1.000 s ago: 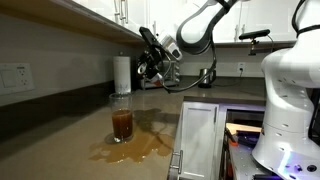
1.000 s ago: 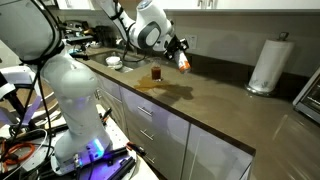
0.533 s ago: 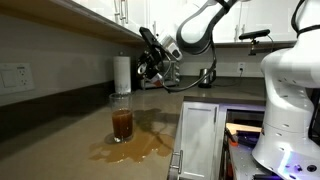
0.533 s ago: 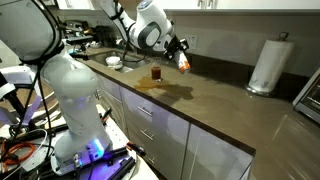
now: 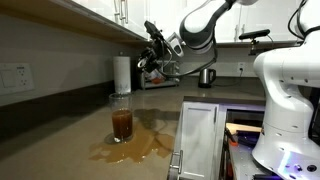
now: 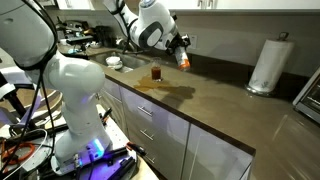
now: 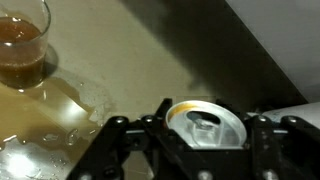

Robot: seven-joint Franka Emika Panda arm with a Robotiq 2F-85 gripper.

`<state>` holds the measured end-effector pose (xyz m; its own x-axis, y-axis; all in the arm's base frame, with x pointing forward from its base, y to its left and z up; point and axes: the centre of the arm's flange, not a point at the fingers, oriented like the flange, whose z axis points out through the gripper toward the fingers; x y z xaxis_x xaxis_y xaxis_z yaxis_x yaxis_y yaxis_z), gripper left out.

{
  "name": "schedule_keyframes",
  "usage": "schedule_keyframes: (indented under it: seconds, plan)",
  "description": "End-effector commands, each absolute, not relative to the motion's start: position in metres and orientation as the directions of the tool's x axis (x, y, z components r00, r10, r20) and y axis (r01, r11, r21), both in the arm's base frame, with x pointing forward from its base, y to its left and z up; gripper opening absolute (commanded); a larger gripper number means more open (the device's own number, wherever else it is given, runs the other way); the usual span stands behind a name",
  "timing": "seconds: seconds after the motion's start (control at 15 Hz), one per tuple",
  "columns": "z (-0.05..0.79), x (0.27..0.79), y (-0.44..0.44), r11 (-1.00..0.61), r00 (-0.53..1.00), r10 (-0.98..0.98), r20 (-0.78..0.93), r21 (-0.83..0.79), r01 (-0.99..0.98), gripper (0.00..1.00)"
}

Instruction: Pour the contents from the can into the glass cup then put the can on the table

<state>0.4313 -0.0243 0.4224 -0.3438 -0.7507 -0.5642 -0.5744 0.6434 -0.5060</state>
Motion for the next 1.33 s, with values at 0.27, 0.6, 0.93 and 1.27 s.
schedule_keyframes:
  seconds: [0.27, 0.6, 0.93, 1.27]
  plan:
    - [0.406, 0.425, -0.073, 0.725, -0.287, -0.622, -0.729, -0.397, -0.563, 0.25]
    - [0.393, 0.427, -0.090, 0.761, -0.283, -0.544, -0.790, -0.323, -0.562, 0.25]
    - [0.391, 0.422, -0.092, 0.766, -0.302, -0.533, -0.790, -0.299, -0.570, 0.50]
    - [0.391, 0.422, -0.092, 0.766, -0.297, -0.528, -0.795, -0.295, -0.571, 0.25]
